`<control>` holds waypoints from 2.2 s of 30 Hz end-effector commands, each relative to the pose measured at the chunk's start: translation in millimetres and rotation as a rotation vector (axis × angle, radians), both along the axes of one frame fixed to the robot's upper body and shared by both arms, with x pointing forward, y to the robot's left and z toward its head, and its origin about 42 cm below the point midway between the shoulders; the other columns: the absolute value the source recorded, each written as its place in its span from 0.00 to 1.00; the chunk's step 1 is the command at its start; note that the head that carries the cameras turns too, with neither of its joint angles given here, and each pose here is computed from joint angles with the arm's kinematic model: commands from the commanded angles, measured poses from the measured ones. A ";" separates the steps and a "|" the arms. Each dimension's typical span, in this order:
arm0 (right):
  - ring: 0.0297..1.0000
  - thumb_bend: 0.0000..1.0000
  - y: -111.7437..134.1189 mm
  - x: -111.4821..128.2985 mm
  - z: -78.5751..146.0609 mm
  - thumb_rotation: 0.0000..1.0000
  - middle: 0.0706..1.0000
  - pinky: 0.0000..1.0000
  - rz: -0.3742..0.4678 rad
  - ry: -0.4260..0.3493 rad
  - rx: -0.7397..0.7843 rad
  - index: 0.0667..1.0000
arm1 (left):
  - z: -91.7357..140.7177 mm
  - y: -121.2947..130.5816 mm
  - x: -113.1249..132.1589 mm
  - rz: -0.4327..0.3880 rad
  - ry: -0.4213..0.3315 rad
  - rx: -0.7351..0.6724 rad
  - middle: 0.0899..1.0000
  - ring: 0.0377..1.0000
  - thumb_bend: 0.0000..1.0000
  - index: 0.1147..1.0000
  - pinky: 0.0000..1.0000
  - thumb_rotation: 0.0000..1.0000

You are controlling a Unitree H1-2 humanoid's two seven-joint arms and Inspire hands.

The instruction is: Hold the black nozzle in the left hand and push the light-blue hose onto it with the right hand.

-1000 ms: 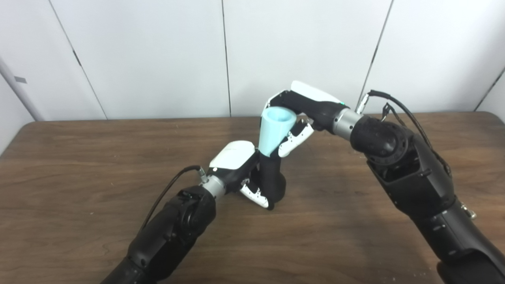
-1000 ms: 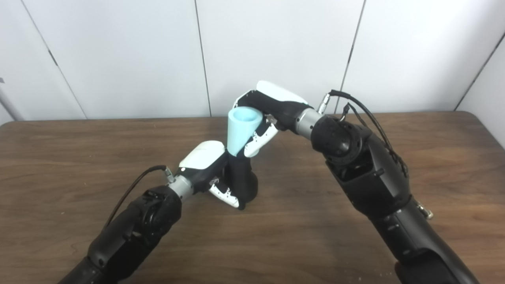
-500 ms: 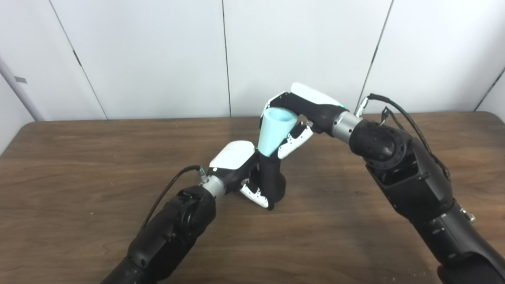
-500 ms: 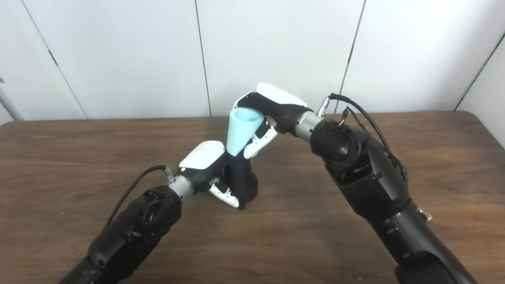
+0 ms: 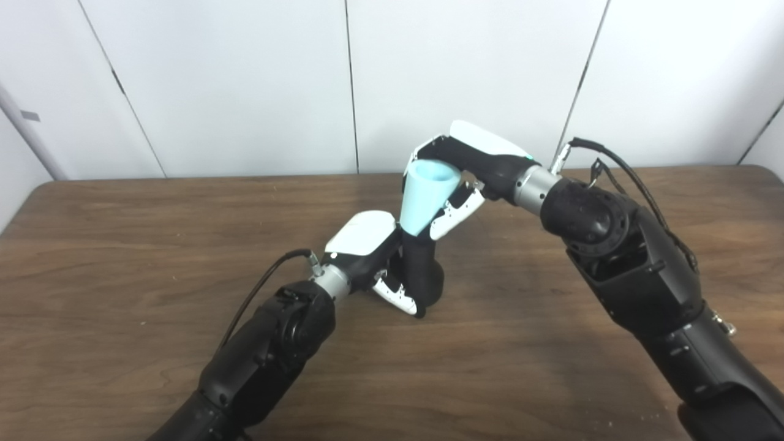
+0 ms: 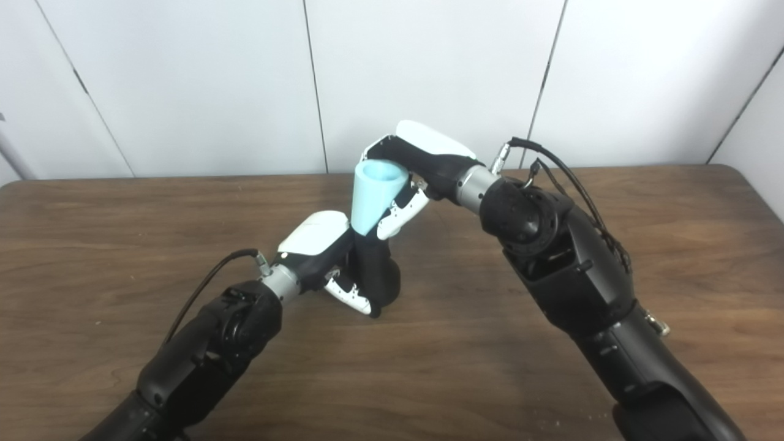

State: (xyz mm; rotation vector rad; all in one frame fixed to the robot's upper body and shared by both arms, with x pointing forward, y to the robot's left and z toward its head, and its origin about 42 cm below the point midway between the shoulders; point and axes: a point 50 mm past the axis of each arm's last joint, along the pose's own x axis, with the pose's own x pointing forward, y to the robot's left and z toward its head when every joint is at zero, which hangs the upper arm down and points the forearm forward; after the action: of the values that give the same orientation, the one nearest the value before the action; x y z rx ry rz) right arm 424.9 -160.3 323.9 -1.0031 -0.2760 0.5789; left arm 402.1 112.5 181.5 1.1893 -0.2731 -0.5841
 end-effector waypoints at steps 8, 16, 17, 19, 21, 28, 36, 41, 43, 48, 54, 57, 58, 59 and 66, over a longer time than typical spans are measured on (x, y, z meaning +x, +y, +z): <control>0.44 0.50 11.6 -4.1 3.3 0.00 0.46 0.33 0.080 -0.004 -0.038 0.46 | -44.2 -1.8 -16.0 -0.025 0.158 0.127 0.37 0.42 0.53 0.43 0.37 0.00; 0.44 0.50 15.5 -4.4 -2.0 0.00 0.45 0.35 0.101 -0.002 -0.064 0.46 | -43.4 -2.1 -14.9 -0.029 0.155 0.133 0.38 0.43 0.53 0.43 0.40 0.00; 0.44 0.50 16.4 -4.8 -3.0 0.00 0.44 0.35 0.106 -0.002 -0.069 0.45 | -43.3 -2.4 -15.0 -0.030 0.155 0.133 0.38 0.43 0.53 0.43 0.40 0.00; 0.44 0.50 17.9 -5.7 -4.5 0.00 0.44 0.36 0.116 -0.004 -0.079 0.45 | -43.1 -2.9 -15.0 -0.030 0.155 0.134 0.38 0.43 0.53 0.43 0.40 0.00; 0.44 0.50 18.5 -6.1 -6.1 0.00 0.43 0.37 0.127 -0.008 -0.089 0.45 | -42.7 -3.2 -15.0 -0.030 0.155 0.134 0.37 0.43 0.53 0.43 0.40 0.00; 0.43 0.50 11.8 -2.8 -9.8 0.00 0.44 0.37 0.142 -0.013 -0.112 0.45 | -42.0 -0.8 -12.3 -0.022 0.155 0.132 0.37 0.43 0.52 0.43 0.37 0.00; 0.44 0.50 -6.2 -0.5 -20.2 0.00 0.44 0.35 0.116 0.009 -0.126 0.46 | -40.7 11.1 -10.9 -0.004 0.159 0.116 0.35 0.40 0.52 0.43 0.36 0.00; 0.44 0.50 -12.7 -0.9 -25.0 0.00 0.45 0.34 0.097 0.024 -0.133 0.46 | -38.3 16.7 -7.7 0.014 0.165 0.101 0.35 0.39 0.52 0.43 0.38 0.00; 0.44 0.50 -15.1 -1.1 -26.2 0.00 0.45 0.35 0.088 0.029 -0.135 0.45 | -37.0 18.9 -6.9 0.022 0.167 0.094 0.35 0.39 0.52 0.43 0.39 0.00; 0.44 0.50 -21.6 -3.6 -32.4 0.00 0.45 0.34 0.053 0.041 -0.131 0.46 | -33.6 24.4 -6.5 0.043 0.174 0.069 0.40 0.43 0.53 0.43 0.42 0.00; 0.43 0.50 -18.7 -7.5 -41.0 0.00 0.46 0.34 0.026 0.051 -0.119 0.46 | -33.4 26.7 -4.1 0.074 0.176 0.038 0.37 0.41 0.53 0.43 0.38 0.00; 0.43 0.50 -13.3 -9.6 -43.0 0.00 0.47 0.33 0.036 0.053 -0.115 0.46 | -33.2 27.3 -3.5 0.087 0.174 0.028 0.38 0.41 0.53 0.42 0.39 0.00; 0.43 0.50 -12.2 -9.9 -43.5 0.00 0.47 0.33 0.038 0.055 -0.115 0.46 | -33.2 27.2 -3.5 0.089 0.174 0.026 0.40 0.42 0.53 0.42 0.40 0.00; 0.43 0.50 -10.9 -10.1 -44.5 0.00 0.47 0.33 0.043 0.056 -0.116 0.46 | -33.0 27.2 -3.3 0.090 0.173 0.024 0.41 0.43 0.53 0.42 0.41 0.00; 0.43 0.50 0.1 -14.8 -54.4 0.00 0.46 0.34 0.094 0.068 -0.164 0.45 | -32.1 25.4 -2.9 0.096 0.170 0.012 0.43 0.44 0.53 0.42 0.43 0.00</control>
State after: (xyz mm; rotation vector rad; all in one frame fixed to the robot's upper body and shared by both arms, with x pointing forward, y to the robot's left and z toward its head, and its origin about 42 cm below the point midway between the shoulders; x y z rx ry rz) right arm 416.7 -158.6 299.3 -1.0886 -0.3303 0.6272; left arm 404.1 120.1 181.6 1.1131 -0.2386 -0.5592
